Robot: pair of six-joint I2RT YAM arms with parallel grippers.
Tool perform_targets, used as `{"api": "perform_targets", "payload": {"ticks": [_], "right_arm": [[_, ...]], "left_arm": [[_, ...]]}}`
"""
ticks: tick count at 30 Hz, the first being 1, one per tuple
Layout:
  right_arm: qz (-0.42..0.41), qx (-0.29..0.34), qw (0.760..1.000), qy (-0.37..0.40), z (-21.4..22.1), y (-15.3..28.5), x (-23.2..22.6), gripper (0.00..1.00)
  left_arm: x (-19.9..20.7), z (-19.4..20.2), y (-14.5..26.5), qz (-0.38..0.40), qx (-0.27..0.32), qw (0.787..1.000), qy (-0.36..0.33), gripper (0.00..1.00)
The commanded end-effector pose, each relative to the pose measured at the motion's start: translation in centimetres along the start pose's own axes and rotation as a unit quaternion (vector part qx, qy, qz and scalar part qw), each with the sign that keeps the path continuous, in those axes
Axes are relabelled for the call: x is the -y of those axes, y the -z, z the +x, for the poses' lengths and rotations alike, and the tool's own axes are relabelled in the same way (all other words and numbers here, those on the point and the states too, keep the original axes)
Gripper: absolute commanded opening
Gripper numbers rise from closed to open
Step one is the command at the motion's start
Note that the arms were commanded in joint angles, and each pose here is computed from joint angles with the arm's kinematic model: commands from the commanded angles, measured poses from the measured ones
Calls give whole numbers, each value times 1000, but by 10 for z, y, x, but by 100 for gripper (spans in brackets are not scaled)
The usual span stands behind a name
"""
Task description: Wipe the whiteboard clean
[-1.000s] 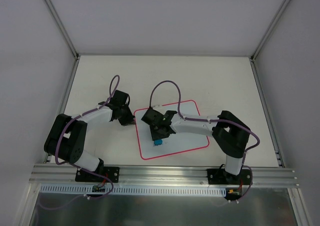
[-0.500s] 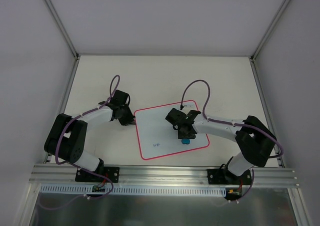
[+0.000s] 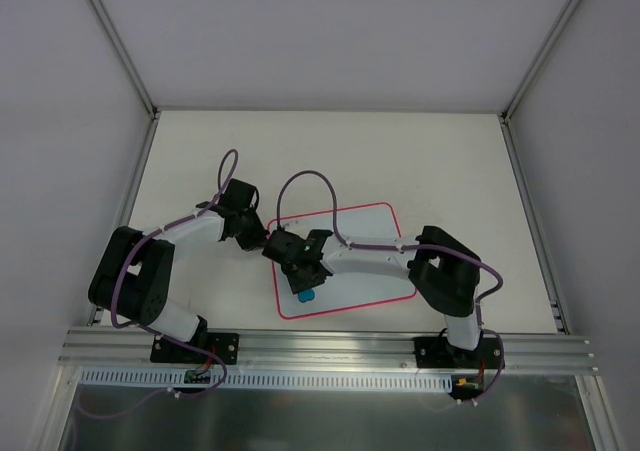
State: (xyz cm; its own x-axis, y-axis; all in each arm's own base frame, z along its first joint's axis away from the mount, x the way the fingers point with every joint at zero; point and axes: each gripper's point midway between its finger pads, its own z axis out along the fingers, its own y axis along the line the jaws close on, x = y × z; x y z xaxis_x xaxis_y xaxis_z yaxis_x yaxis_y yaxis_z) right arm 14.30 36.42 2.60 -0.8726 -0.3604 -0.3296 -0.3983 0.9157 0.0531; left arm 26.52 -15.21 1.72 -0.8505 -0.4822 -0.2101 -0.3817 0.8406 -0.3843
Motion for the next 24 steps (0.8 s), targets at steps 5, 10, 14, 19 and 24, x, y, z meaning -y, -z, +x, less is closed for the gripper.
{"api": "perform_targets", "payload": {"ticks": [5, 10, 14, 19, 24], "right_arm": [[-56, -41, 996, 48, 17, -10, -30, 0], [-32, -19, 999, 22, 6, -11, -19, 0], [25, 4, 999, -32, -15, -16, 8, 0], [92, 12, 995, -46, -32, -16, 30, 0], [124, 15, 990, -59, -51, -22, 36, 0]], "left_arm": [[-21, 18, 0, -35, -30, 999, 11, 0], [-23, 20, 1, -34, -32, 999, 10, 0], [-26, 23, 1, -35, -35, 999, 8, 0], [-27, 26, 2, -33, -38, 999, 7, 0], [-27, 26, 3, -30, -36, 999, 6, 0]]}}
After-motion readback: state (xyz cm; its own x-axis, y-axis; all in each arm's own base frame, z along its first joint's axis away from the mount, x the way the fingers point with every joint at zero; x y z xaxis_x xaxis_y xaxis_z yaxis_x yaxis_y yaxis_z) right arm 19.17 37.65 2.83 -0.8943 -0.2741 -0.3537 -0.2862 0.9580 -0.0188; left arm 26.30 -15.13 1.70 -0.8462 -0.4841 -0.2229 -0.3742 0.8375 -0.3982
